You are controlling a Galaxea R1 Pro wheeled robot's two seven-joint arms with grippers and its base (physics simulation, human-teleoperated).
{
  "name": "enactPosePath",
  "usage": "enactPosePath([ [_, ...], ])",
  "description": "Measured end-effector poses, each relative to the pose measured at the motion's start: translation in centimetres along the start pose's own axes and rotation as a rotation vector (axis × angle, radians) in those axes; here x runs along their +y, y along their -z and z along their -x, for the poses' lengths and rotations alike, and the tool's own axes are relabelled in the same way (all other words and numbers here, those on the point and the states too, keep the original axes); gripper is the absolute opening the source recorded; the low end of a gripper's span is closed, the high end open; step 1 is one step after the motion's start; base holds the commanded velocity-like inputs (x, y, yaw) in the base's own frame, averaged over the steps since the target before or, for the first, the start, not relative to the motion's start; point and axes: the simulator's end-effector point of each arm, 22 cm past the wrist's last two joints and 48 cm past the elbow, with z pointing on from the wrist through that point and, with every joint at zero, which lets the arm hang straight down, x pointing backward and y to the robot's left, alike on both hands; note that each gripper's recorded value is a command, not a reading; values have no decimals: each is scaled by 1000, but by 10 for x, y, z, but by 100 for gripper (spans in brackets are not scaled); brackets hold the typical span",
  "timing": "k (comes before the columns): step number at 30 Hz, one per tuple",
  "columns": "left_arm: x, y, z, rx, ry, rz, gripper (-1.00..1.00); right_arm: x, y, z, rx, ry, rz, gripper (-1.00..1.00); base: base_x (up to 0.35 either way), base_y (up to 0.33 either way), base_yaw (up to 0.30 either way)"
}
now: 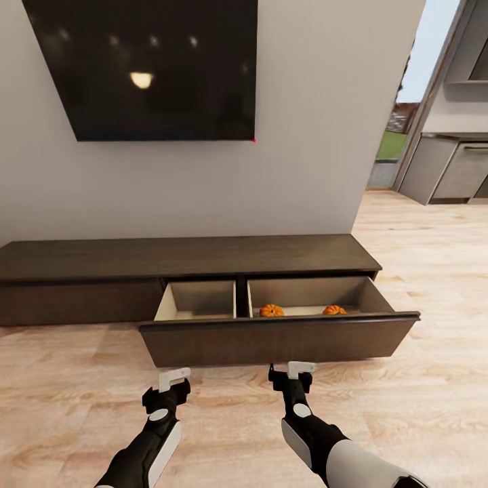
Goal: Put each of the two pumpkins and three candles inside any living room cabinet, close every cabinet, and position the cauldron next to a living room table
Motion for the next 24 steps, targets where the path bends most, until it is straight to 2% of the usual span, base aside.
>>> enactPosePath([
  [6,-1,0,0,0,1,0,100,0,0,0,1,2,1,100,17,4,0],
  [17,1,0,0,0,2,3,100,18,1,0,2,-3,84,100,260,33,0],
  [24,0,0,0,-3,2,1,100,20,1,0,3,-7,90,100,65,1,0],
])
